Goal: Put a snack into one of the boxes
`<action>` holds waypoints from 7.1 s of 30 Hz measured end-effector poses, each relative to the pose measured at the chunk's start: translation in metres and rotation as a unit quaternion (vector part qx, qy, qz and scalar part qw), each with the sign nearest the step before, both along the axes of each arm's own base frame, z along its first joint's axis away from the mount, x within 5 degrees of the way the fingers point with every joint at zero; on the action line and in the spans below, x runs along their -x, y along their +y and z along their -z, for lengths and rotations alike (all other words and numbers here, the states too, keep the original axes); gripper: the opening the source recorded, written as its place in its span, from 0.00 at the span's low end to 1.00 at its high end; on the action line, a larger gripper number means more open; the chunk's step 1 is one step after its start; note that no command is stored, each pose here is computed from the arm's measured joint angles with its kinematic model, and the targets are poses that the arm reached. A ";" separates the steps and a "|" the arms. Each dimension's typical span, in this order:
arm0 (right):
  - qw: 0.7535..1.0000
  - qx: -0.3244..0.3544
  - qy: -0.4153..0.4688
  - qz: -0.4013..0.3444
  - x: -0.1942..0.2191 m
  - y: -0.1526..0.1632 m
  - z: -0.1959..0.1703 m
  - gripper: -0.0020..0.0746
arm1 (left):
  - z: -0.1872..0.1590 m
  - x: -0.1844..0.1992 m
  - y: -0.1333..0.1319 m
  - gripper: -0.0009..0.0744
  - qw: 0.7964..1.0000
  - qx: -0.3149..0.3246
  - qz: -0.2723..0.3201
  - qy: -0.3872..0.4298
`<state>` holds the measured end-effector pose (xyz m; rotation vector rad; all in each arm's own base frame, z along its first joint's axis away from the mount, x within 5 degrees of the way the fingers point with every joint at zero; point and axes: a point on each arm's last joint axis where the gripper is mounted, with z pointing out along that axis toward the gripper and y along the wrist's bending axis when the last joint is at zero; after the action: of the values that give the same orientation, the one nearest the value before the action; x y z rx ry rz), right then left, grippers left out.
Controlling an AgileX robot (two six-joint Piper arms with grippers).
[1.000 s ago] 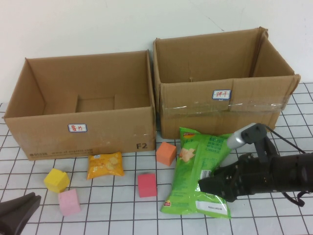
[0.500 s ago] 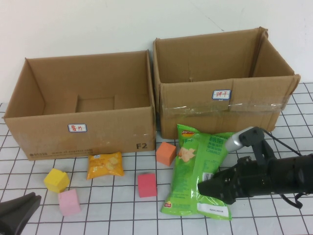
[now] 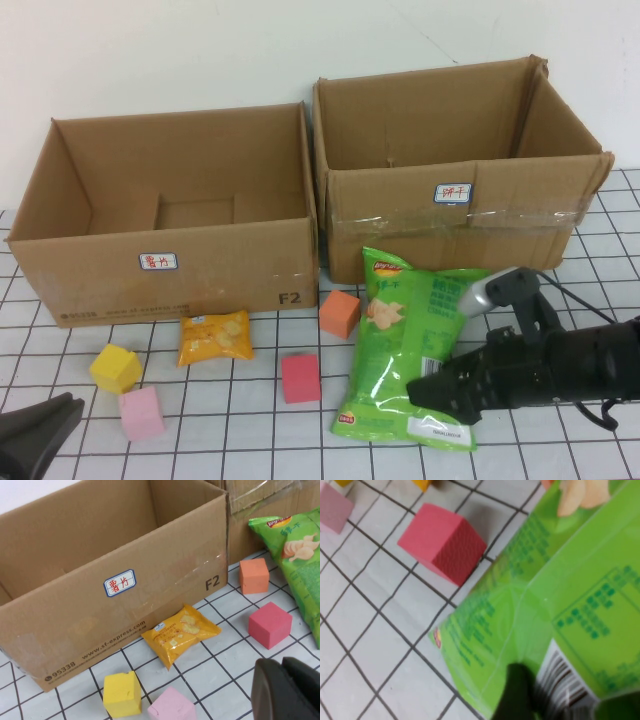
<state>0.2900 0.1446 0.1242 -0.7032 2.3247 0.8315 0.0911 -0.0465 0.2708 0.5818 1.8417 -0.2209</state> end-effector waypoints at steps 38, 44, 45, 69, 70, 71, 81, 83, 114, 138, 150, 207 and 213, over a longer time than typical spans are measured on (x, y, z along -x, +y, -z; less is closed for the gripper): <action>0.975 -0.130 -0.134 -0.121 0.048 0.005 -0.129 0.03 | -0.001 0.000 0.000 0.01 1.000 0.003 0.000 -0.003; 0.958 -0.155 -0.188 -0.149 0.050 0.009 -0.168 0.03 | -0.001 0.000 0.000 0.01 1.000 0.007 -0.002 -0.002; 0.956 -0.159 -0.197 -0.151 0.048 0.010 -0.176 0.03 | -0.001 0.000 0.000 0.01 1.000 0.007 -0.002 -0.002; 0.919 -0.176 -0.319 -0.150 -0.062 0.095 -0.243 0.03 | 0.001 0.000 0.000 0.01 1.000 0.002 -0.003 0.009; 0.919 -0.176 -0.319 -0.149 -0.062 0.095 -0.244 0.03 | 0.001 0.000 0.000 0.01 1.000 0.002 -0.003 0.009; 0.919 -0.177 -0.320 -0.149 -0.062 0.095 -0.244 0.03 | 0.001 0.000 0.000 0.01 1.000 0.002 -0.003 0.009; 0.924 -0.157 -0.292 -0.189 -0.056 0.096 -0.238 0.03 | 0.001 0.000 0.000 0.01 1.000 0.005 -0.003 0.006; 0.927 -0.145 -0.286 -0.196 -0.055 0.095 -0.235 0.03 | 0.002 0.000 0.000 0.01 1.000 0.006 -0.003 0.005; 0.930 -0.092 -0.292 -0.205 -0.036 0.082 -0.258 0.03 | 0.009 -0.001 -0.001 0.01 1.000 0.015 -0.002 -0.010; 0.935 -0.136 -0.281 -0.168 -0.052 0.092 -0.245 0.03 | 0.008 -0.002 -0.001 0.01 1.000 0.018 -0.002 -0.015; 0.925 -0.135 -0.338 -0.105 -0.092 0.144 -0.190 0.03 | 0.006 -0.002 -0.001 0.01 0.999 0.024 -0.002 -0.026; 0.949 0.196 -0.235 -0.070 0.198 -0.075 -0.197 0.03 | 0.083 -0.168 -0.087 0.77 0.954 0.033 -0.109 0.277; 0.951 0.188 -0.236 -0.062 0.225 -0.092 -0.190 0.03 | 0.097 -0.186 -0.095 0.91 0.953 0.014 -0.104 0.284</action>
<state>0.0647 0.0524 0.3144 -1.0864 2.0228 0.2209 0.2775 -0.1418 0.1737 0.3125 2.4344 -0.2935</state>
